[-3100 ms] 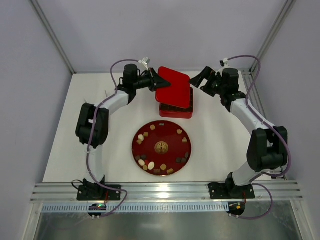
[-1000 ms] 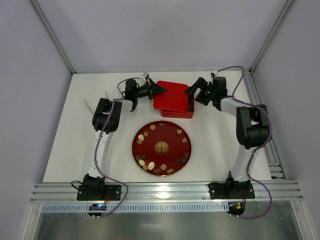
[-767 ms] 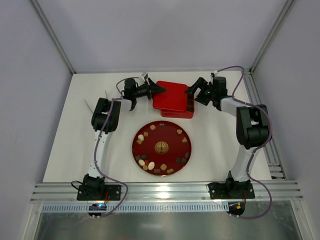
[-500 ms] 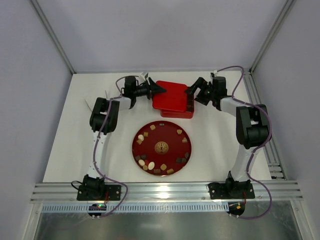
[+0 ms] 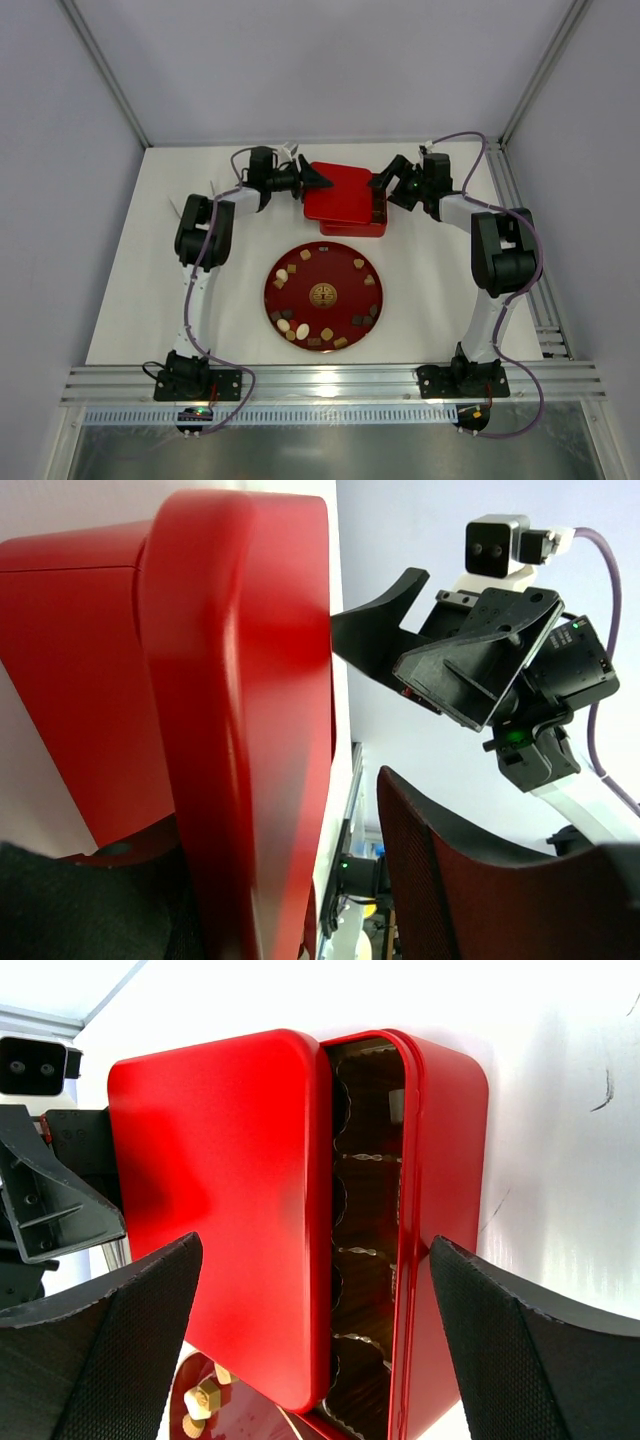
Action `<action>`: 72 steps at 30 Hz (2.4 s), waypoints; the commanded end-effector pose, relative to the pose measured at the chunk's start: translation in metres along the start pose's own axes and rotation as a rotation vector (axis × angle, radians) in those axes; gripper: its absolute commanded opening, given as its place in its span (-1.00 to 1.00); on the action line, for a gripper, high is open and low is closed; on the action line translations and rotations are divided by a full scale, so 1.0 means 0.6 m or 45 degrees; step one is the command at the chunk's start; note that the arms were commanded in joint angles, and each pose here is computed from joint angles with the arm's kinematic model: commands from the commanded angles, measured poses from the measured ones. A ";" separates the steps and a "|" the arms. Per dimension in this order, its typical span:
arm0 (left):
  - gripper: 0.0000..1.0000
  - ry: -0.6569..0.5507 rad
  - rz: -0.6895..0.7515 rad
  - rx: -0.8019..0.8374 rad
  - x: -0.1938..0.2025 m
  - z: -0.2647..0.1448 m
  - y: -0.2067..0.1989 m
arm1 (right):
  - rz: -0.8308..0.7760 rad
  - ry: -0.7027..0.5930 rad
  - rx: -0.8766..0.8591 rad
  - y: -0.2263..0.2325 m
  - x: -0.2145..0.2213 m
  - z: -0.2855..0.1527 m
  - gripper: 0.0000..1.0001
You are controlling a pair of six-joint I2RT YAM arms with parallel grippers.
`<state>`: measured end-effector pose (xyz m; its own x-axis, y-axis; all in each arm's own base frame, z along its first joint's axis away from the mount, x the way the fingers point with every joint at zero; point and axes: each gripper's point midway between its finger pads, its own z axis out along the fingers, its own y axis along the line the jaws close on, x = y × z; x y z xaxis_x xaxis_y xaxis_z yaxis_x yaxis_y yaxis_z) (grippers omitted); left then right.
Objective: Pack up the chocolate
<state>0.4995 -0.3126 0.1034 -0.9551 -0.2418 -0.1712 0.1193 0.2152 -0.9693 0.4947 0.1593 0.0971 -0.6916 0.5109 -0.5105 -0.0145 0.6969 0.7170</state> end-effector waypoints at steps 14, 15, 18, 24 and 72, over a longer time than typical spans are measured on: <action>0.20 0.028 0.009 -0.119 0.011 -0.026 0.006 | -0.028 -0.054 -0.067 0.023 -0.020 0.013 0.79; 0.20 0.028 0.018 -0.125 0.011 -0.028 0.008 | -0.026 -0.051 -0.065 0.021 -0.018 0.013 0.79; 0.21 0.034 0.016 -0.152 0.013 -0.031 0.013 | -0.013 -0.045 -0.065 0.019 -0.015 0.016 0.74; 0.27 0.035 0.023 -0.154 0.013 -0.040 0.004 | 0.006 -0.038 -0.068 0.015 -0.011 0.020 0.66; 0.47 0.011 0.014 -0.243 0.006 -0.096 -0.014 | 0.041 0.005 0.083 -0.048 0.019 0.039 -0.24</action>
<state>0.4747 -0.2791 0.1114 -0.9674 -0.1932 -0.1640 0.0860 0.3584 -0.9296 0.4949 0.1634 0.0589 -0.7186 0.5333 -0.4463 0.0618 0.6882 0.7228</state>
